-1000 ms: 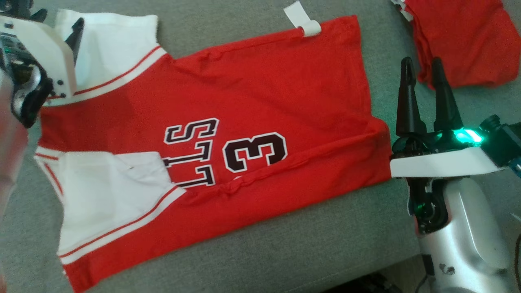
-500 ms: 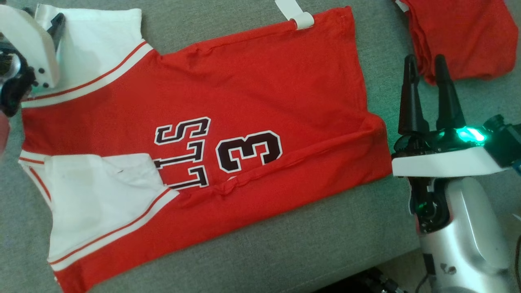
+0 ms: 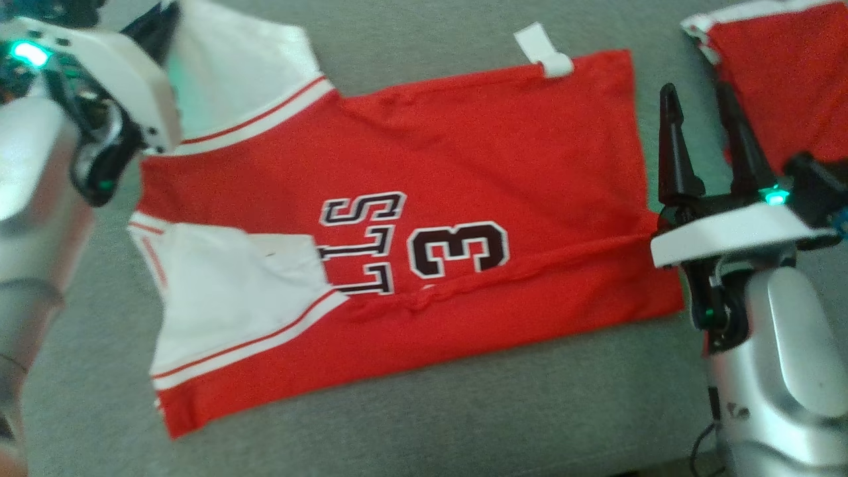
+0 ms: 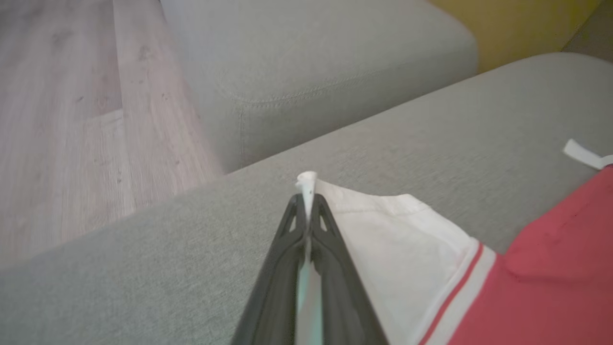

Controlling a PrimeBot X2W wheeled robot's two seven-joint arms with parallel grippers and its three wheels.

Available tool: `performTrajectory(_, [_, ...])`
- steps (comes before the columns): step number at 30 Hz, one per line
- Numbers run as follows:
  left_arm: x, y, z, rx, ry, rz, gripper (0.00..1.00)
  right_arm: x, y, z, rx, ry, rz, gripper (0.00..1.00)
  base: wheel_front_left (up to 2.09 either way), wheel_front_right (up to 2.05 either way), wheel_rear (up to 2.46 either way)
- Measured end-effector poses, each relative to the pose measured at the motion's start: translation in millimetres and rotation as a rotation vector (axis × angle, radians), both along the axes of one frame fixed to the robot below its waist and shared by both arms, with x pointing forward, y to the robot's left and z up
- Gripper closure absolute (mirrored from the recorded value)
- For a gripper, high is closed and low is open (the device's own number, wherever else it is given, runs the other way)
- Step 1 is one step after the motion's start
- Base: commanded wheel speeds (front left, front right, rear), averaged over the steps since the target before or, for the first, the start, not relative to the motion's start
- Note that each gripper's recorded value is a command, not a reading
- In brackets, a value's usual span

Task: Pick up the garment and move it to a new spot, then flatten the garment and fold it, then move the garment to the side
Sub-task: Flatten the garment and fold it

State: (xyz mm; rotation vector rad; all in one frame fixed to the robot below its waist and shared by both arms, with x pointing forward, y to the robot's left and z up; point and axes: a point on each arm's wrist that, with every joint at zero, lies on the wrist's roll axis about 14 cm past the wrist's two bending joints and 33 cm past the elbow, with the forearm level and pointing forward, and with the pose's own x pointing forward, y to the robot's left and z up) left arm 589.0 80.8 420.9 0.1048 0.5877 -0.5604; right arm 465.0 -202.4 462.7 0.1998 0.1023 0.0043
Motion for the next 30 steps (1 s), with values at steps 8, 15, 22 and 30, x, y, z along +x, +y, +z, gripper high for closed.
performTrajectory(8, [-37, 8, 50, -0.104, -0.226, -0.019, 1.00, 28, 31, -25, -0.151, 0.206, 0.155, 0.00, 0.00, 0.00, 0.00])
performTrajectory(15, [-83, 20, 57, -0.109, -0.272, -0.002, 1.00, 46, 14, -57, -0.282, 0.402, 0.189, 0.00, 0.00, 0.00, 0.00])
performTrajectory(22, [-108, 18, 58, -0.129, -0.260, 0.001, 1.00, 59, 7, -84, -0.334, 0.528, 0.192, 0.00, 0.00, 0.00, 0.00])
performTrajectory(30, [-113, 10, 60, -0.139, -0.255, -0.016, 1.00, 64, -8, -99, -0.376, 0.613, 0.169, 0.00, 0.00, 0.00, 0.00])
